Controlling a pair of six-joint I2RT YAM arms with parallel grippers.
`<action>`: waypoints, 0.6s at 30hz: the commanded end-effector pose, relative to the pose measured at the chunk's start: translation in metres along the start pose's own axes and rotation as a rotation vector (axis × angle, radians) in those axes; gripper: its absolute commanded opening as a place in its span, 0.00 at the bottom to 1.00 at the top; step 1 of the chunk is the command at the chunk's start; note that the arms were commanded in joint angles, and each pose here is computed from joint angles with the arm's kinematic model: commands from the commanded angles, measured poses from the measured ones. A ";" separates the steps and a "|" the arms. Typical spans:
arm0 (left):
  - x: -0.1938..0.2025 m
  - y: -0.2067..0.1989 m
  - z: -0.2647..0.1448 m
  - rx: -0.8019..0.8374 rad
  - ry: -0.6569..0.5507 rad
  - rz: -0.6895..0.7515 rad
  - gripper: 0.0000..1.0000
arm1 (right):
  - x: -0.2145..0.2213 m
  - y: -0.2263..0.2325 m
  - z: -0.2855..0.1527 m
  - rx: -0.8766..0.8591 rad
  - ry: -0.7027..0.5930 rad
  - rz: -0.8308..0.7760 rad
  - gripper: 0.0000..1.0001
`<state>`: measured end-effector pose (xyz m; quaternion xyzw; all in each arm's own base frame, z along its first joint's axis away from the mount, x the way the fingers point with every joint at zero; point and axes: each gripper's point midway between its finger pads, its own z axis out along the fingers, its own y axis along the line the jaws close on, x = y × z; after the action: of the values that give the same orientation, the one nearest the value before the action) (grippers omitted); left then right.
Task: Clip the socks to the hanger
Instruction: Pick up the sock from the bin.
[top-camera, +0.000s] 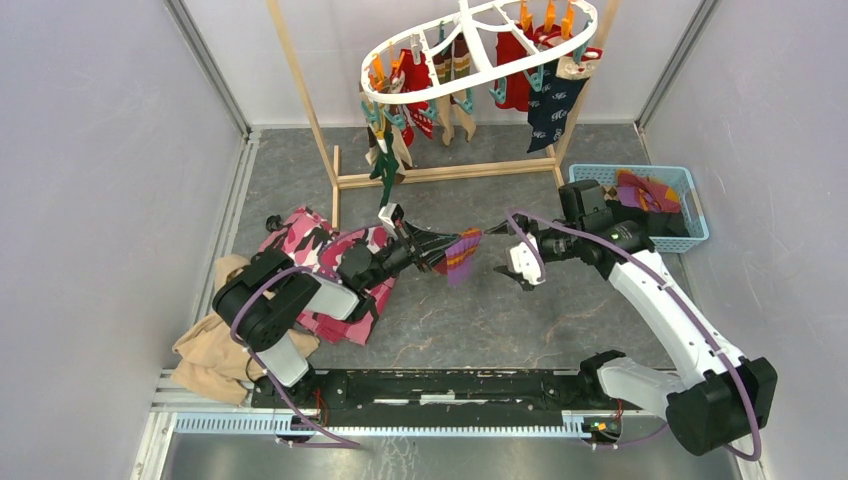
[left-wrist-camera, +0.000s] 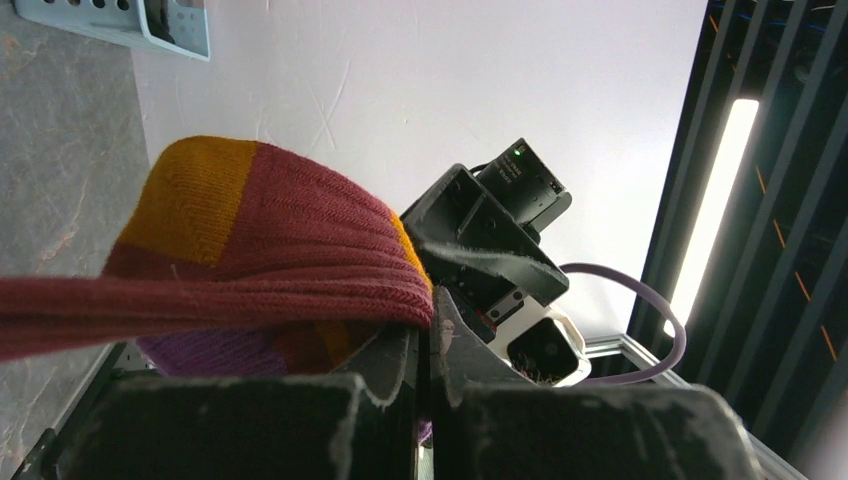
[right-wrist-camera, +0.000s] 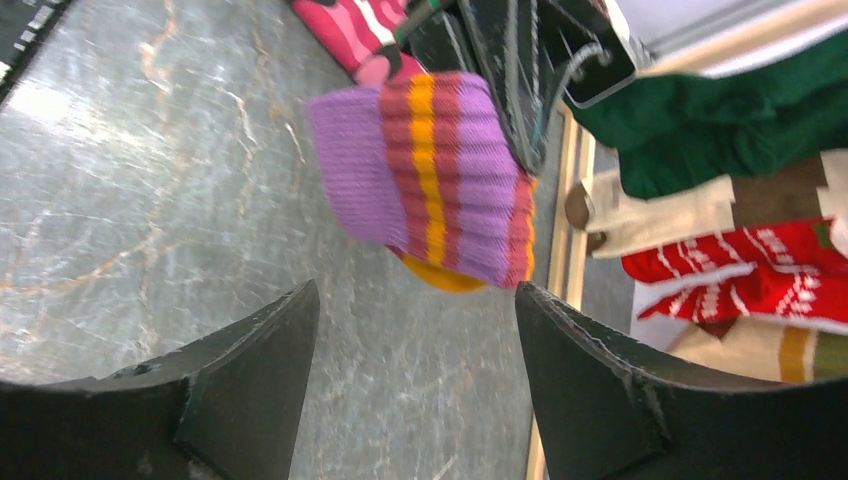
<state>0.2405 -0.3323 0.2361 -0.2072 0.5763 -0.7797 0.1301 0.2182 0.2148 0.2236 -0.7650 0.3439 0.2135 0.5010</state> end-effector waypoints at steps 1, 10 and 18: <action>0.017 -0.068 -0.003 0.252 0.069 0.038 0.02 | 0.011 -0.023 -0.010 0.114 0.101 0.030 0.77; 0.021 -0.078 0.001 0.267 0.093 0.064 0.02 | 0.013 -0.030 -0.002 0.158 0.061 0.182 0.67; 0.022 -0.077 0.006 0.252 0.097 0.097 0.02 | -0.011 -0.023 0.013 0.123 -0.053 0.202 0.59</action>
<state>0.2440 -0.3357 0.2639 -0.1940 0.5516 -0.8008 0.1294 0.2350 0.2250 0.2171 -0.7011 0.4400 0.2302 0.5117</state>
